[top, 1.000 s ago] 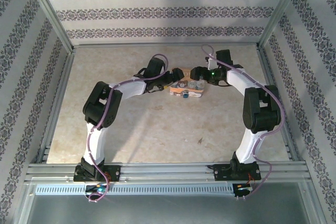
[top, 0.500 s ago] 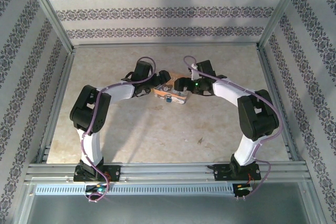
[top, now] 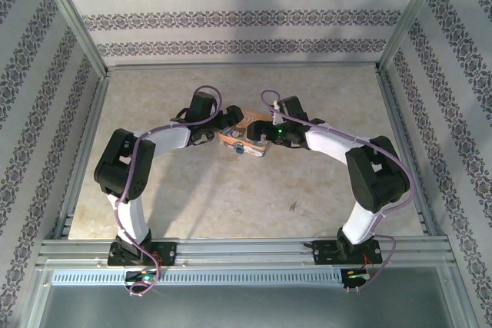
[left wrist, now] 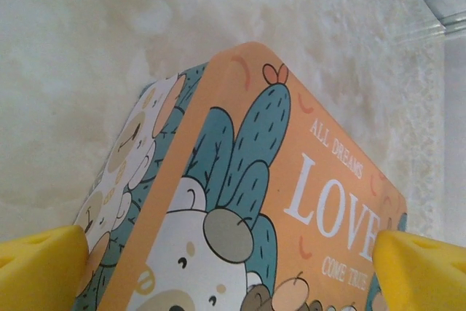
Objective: Unlock the padlock with the key
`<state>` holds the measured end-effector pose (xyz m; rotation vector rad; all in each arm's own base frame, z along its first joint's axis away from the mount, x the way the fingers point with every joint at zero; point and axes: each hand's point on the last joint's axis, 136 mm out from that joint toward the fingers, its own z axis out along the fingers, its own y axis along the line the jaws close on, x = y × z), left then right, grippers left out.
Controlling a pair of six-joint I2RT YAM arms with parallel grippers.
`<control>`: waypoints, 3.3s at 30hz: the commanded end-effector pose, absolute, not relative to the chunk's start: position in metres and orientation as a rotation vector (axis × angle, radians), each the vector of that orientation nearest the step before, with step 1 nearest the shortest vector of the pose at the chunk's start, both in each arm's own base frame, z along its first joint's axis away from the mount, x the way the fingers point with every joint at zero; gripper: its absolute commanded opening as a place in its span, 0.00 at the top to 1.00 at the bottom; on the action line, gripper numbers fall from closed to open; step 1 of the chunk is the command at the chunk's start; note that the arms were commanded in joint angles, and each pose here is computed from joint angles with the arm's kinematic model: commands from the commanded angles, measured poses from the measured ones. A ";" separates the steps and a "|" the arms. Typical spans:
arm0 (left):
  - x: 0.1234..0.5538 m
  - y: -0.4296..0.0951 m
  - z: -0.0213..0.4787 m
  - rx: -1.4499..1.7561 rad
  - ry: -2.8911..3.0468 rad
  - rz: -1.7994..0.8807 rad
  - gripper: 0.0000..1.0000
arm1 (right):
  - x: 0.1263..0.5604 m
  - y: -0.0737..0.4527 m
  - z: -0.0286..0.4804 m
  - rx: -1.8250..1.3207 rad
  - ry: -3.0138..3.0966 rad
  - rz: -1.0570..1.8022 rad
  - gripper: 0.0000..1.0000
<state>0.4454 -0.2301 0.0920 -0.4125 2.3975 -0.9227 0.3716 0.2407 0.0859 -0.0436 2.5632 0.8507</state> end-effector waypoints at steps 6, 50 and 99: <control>0.439 -0.207 0.158 -0.284 2.259 -0.891 0.01 | 0.358 0.192 0.114 0.038 2.517 0.640 0.02; 0.270 -0.091 0.096 -0.474 2.281 -0.520 0.01 | 0.140 0.146 0.037 0.271 3.119 0.264 0.45; 0.278 -0.084 0.116 -0.428 2.270 -0.432 0.01 | 0.138 0.139 0.016 0.256 3.143 0.159 1.00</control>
